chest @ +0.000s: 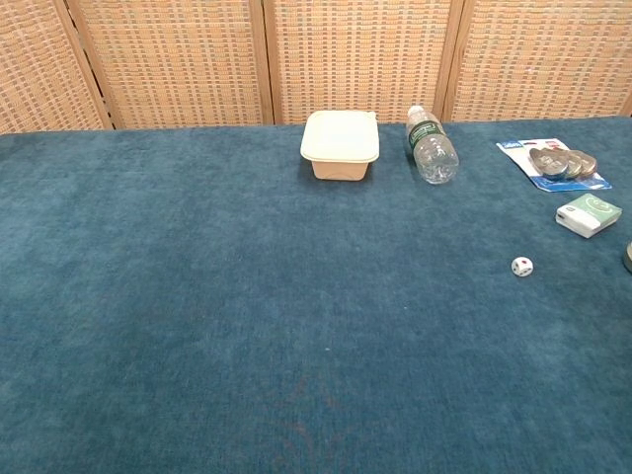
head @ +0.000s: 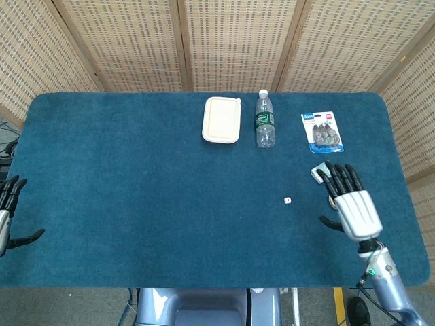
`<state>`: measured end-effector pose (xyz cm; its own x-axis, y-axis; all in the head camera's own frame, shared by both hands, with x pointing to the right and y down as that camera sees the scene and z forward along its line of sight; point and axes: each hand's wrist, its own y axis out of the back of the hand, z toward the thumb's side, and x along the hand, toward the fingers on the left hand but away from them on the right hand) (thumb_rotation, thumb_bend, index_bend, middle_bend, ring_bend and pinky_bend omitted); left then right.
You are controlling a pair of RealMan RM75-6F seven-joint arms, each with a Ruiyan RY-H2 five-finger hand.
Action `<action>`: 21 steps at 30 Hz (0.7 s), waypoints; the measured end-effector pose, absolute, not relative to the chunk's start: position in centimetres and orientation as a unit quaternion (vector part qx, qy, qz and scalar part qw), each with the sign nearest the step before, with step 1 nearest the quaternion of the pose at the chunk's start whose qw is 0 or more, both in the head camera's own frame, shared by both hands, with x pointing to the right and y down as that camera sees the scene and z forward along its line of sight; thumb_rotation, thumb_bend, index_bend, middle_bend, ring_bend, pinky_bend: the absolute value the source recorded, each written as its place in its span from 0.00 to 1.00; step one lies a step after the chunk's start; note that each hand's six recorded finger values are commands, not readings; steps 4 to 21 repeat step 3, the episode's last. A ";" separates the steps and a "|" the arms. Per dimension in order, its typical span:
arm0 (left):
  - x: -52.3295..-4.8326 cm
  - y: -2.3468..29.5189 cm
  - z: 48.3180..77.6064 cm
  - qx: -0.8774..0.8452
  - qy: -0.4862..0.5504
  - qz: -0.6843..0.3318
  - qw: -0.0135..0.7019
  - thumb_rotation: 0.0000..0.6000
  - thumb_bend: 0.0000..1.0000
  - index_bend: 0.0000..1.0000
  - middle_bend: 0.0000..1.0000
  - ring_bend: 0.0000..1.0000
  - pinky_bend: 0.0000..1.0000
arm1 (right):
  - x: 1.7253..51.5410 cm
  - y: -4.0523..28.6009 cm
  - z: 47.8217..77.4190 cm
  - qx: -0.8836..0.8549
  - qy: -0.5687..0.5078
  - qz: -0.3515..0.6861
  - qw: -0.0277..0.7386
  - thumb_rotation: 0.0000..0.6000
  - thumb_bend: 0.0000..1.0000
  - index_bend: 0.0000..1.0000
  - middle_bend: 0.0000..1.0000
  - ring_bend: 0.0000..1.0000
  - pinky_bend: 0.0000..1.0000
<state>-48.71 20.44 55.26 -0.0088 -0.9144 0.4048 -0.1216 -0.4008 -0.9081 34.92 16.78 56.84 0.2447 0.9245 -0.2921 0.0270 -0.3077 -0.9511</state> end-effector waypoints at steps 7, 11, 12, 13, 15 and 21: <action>-48.5 20.7 55.2 -0.615 0.422 -0.567 0.351 1.00 0.00 0.00 0.00 0.00 0.00 | 36.7 18.9 57.2 -0.641 -0.372 0.504 0.444 1.00 0.00 0.00 0.00 0.00 0.00; -48.5 20.7 55.2 -0.615 0.422 -0.567 0.351 1.00 0.00 0.00 0.00 0.00 0.00 | 36.7 18.9 57.2 -0.641 -0.372 0.504 0.444 1.00 0.00 0.00 0.00 0.00 0.00; -48.5 20.7 55.2 -0.615 0.422 -0.567 0.351 1.00 0.00 0.00 0.00 0.00 0.00 | 36.7 18.9 57.2 -0.641 -0.372 0.504 0.444 1.00 0.00 0.00 0.00 0.00 0.00; -48.5 20.7 55.2 -0.615 0.422 -0.567 0.351 1.00 0.00 0.00 0.00 0.00 0.00 | 36.7 18.9 57.2 -0.641 -0.372 0.504 0.444 1.00 0.00 0.00 0.00 0.00 0.00; -48.5 20.7 55.2 -0.615 0.422 -0.567 0.351 1.00 0.00 0.00 0.00 0.00 0.00 | 36.7 18.9 57.2 -0.641 -0.372 0.504 0.444 1.00 0.00 0.00 0.00 0.00 0.00; -48.5 20.7 55.2 -0.615 0.422 -0.567 0.351 1.00 0.00 0.00 0.00 0.00 0.00 | 36.7 18.9 57.2 -0.641 -0.372 0.504 0.444 1.00 0.00 0.00 0.00 0.00 0.00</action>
